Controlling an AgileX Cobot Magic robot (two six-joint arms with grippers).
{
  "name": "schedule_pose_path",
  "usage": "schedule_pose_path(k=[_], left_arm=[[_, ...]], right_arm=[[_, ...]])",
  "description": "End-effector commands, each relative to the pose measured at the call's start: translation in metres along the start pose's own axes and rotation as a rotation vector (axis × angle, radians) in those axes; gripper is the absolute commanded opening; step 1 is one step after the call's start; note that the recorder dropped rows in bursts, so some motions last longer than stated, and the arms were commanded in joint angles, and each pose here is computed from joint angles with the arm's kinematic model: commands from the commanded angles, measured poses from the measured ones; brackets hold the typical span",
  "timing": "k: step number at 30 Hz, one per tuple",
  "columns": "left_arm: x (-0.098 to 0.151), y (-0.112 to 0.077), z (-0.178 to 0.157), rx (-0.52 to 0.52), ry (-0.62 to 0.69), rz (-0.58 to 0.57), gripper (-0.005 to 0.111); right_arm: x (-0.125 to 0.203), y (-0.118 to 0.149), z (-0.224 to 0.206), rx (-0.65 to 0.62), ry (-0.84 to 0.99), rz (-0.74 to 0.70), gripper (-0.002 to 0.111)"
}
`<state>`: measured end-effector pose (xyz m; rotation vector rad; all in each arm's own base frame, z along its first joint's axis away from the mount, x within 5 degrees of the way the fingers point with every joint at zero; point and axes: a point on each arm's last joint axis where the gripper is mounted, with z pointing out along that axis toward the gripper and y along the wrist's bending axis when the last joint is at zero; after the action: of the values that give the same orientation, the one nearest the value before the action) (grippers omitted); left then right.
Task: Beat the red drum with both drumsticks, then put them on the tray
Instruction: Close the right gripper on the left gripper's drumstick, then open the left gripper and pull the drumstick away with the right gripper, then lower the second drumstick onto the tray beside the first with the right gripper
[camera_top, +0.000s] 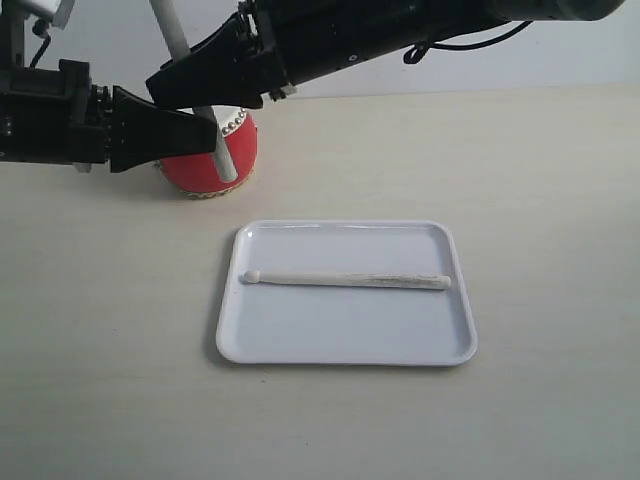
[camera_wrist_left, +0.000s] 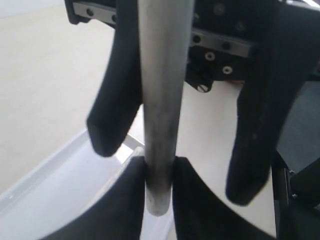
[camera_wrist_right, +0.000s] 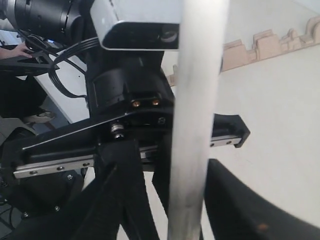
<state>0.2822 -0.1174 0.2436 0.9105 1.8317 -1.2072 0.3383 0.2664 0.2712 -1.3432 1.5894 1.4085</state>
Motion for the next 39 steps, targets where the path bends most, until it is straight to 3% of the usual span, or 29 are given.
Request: schedule_pose_path(k=[1, 7, 13, 17, 21, 23, 27, 31, 39], left_arm=[[0.000, 0.000, 0.000, -0.001, -0.011, -0.004, 0.000], [0.000, 0.000, 0.000, -0.001, -0.010, -0.010, 0.000], [0.000, 0.000, 0.000, -0.001, -0.012, -0.041, 0.005], [0.000, 0.004, 0.000, -0.037, -0.004, -0.047, 0.029], [0.000, 0.010, -0.007, -0.107, -0.002, -0.063, 0.060], [-0.001, 0.015, -0.017, -0.139, -0.009, -0.087, 0.070], [-0.002, 0.026, -0.041, -0.213, -0.046, -0.148, 0.071], [0.000, 0.037, -0.064, -0.282, -0.088, -0.218, 0.071], [0.001, 0.042, -0.077, -0.309, -0.115, -0.267, 0.071]], right_arm=[[0.000, 0.002, 0.000, -0.007, 0.002, 0.022, 0.038], [0.000, 0.002, 0.000, -0.007, 0.002, 0.045, 0.000], [-0.002, 0.002, 0.000, -0.008, -0.019, 0.077, 0.000], [-0.007, 0.006, -0.003, -0.004, -0.015, 0.103, 0.000], [-0.010, 0.000, -0.010, 0.167, 0.072, 0.101, 0.000], [-0.012, -0.006, -0.015, 0.275, 0.158, 0.102, 0.000], [-0.010, -0.018, -0.032, 0.491, 0.388, 0.102, 0.000], [0.004, -0.027, -0.047, 0.627, 0.606, 0.063, 0.000], [0.047, -0.043, -0.047, 0.577, 0.932, 0.071, 0.000]])
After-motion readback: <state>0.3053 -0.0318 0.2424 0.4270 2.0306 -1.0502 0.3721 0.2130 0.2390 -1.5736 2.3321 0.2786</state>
